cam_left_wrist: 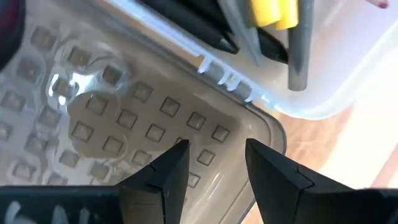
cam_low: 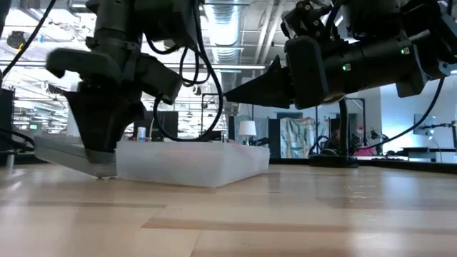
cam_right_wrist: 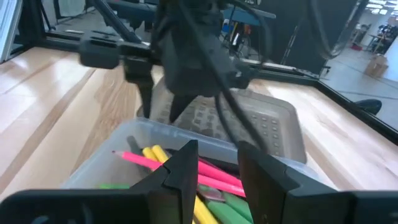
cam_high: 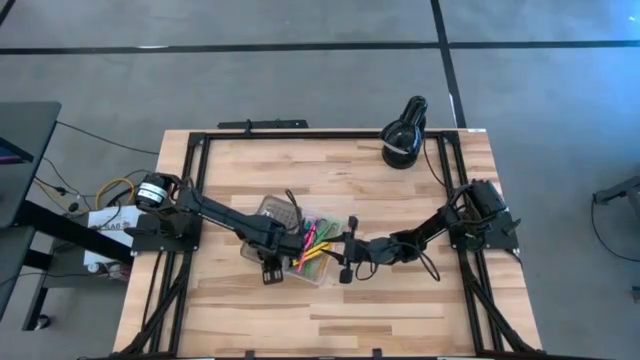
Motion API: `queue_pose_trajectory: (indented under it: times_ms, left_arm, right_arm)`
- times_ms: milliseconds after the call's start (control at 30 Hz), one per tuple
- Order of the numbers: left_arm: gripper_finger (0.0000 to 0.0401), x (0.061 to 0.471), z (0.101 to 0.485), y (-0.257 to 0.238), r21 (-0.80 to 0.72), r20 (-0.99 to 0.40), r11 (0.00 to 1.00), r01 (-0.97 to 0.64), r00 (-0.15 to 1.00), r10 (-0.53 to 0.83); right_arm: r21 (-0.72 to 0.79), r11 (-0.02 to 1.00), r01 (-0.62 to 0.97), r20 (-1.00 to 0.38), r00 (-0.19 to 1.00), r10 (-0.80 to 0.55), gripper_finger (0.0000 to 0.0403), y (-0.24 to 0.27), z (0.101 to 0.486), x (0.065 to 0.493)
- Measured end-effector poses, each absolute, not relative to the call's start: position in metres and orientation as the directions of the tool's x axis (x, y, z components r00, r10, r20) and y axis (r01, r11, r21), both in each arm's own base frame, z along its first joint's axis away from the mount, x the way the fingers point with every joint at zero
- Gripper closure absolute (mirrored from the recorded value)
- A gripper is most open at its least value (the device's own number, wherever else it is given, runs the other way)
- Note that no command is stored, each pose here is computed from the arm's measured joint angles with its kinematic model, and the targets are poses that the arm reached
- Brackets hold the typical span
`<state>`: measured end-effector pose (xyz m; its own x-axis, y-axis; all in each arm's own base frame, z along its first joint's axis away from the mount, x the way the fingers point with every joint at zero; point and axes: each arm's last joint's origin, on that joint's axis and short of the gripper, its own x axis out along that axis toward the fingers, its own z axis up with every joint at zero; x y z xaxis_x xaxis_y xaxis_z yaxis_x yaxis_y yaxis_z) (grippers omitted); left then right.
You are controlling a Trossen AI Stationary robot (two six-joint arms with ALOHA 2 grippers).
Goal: Pick & place school supplies into a supply box
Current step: Close the transparent supply box
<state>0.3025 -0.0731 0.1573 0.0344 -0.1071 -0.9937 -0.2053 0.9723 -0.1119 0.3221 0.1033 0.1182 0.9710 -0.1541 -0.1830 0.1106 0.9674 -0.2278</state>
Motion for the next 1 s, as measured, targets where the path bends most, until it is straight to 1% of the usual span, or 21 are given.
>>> queue_pose_trajectory:
  times_ms: [233,400,600,733,933,1000]
  left_arm:
    - [0.025,0.309,0.158,-0.09,-0.159,-0.981,0.975,-0.155,0.135,-0.138]
    - [0.025,0.312,0.159,-0.094,-0.172,-0.974,0.975,-0.138,0.175,-0.147]
    - [0.025,0.315,0.16,-0.094,-0.154,-0.969,0.981,-0.118,0.211,-0.127]
    - [0.025,0.318,0.161,-0.094,-0.143,-0.961,0.986,-0.084,0.248,-0.118]
    - [0.025,0.32,0.161,-0.092,-0.13,-0.959,0.989,-0.064,0.263,-0.109]
    - [0.025,0.321,0.161,-0.091,-0.117,-0.958,0.991,-0.063,0.272,-0.095]
  right_arm:
    - [-0.234,0.965,0.118,-0.171,0.972,-0.16,0.0296,0.103,0.119,0.322]
    - [-0.287,0.943,0.17,-0.159,0.962,-0.222,0.0296,0.106,0.12,0.32]
    - [-0.377,0.892,0.251,-0.119,0.941,-0.315,0.0296,0.117,0.13,0.313]
    - [-0.445,0.854,0.271,-0.109,0.93,-0.352,0.0296,0.13,0.142,0.303]
    - [-0.548,0.778,0.305,-0.149,0.881,-0.45,0.0296,0.142,0.154,0.285]
    - [-0.565,0.769,0.299,-0.176,0.867,-0.466,0.0296,0.143,0.156,0.279]
